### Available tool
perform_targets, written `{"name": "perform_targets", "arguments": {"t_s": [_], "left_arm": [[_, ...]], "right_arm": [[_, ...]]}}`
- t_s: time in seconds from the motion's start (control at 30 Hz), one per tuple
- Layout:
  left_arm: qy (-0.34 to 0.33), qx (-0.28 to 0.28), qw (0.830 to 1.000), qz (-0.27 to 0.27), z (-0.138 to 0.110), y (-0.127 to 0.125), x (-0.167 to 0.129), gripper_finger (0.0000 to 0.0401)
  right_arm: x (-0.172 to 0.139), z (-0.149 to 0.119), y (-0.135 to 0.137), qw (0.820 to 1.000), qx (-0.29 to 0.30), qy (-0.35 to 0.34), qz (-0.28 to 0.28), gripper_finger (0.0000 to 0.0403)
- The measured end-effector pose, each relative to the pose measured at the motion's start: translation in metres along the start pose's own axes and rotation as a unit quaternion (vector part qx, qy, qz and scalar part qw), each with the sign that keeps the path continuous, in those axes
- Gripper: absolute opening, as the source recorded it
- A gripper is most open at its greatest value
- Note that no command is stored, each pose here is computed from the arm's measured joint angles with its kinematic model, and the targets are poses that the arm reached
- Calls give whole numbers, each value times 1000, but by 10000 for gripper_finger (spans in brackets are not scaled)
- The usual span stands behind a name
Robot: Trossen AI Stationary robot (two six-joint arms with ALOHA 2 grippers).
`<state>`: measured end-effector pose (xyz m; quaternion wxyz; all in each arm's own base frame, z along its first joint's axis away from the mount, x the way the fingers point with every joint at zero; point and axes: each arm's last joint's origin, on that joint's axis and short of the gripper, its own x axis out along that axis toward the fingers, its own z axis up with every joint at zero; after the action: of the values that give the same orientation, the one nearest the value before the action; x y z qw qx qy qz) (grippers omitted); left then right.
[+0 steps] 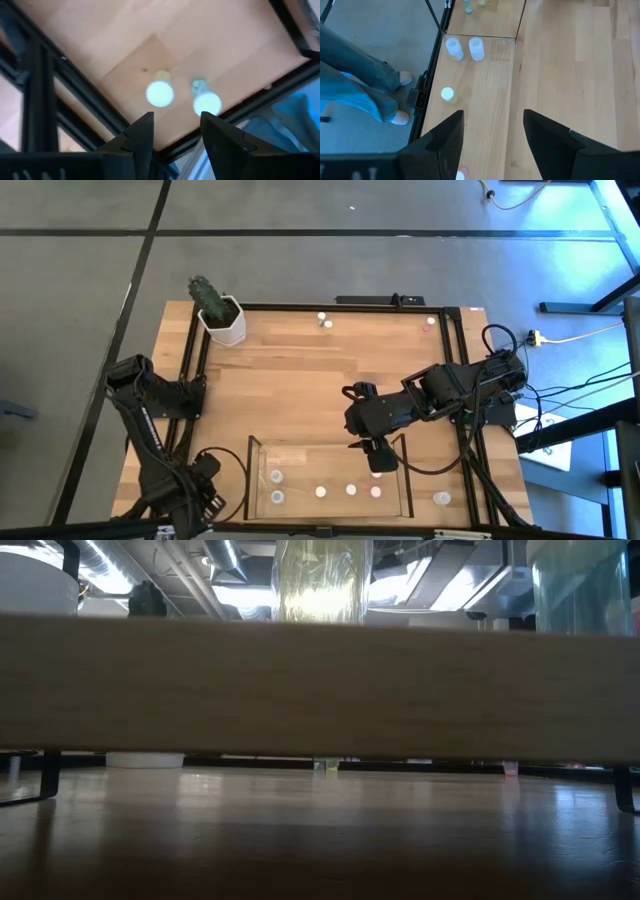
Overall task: Pick and place medicine bottles onto shelf by color
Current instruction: Put the bottom yellow pill bottle on the shelf aligned with the other yellow pill bottle
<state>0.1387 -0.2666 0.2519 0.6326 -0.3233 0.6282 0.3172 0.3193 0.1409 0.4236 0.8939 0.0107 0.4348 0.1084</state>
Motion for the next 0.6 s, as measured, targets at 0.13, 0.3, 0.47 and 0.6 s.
{"name": "perform_targets", "arguments": {"t_s": [0.13, 0.3, 0.47, 0.6], "left_arm": [[-4, 4, 1000, -19, -5, -1, 0, 155], [-25, 1, 1000, -19, -7, 2, 0, 172], [-20, -3, 1000, -11, -6, 4, 2, 214], [-20, -7, 1000, -1, -5, 6, 13, 224]], "right_arm": [[0, 0, 0, 1000, 0, 0, 0, 207], [0, 0, 0, 1000, 2, 0, 0, 207], [0, 0, 0, 1000, 2, 0, 0, 207], [0, 0, 0, 1000, 1, 0, 0, 207]]}}
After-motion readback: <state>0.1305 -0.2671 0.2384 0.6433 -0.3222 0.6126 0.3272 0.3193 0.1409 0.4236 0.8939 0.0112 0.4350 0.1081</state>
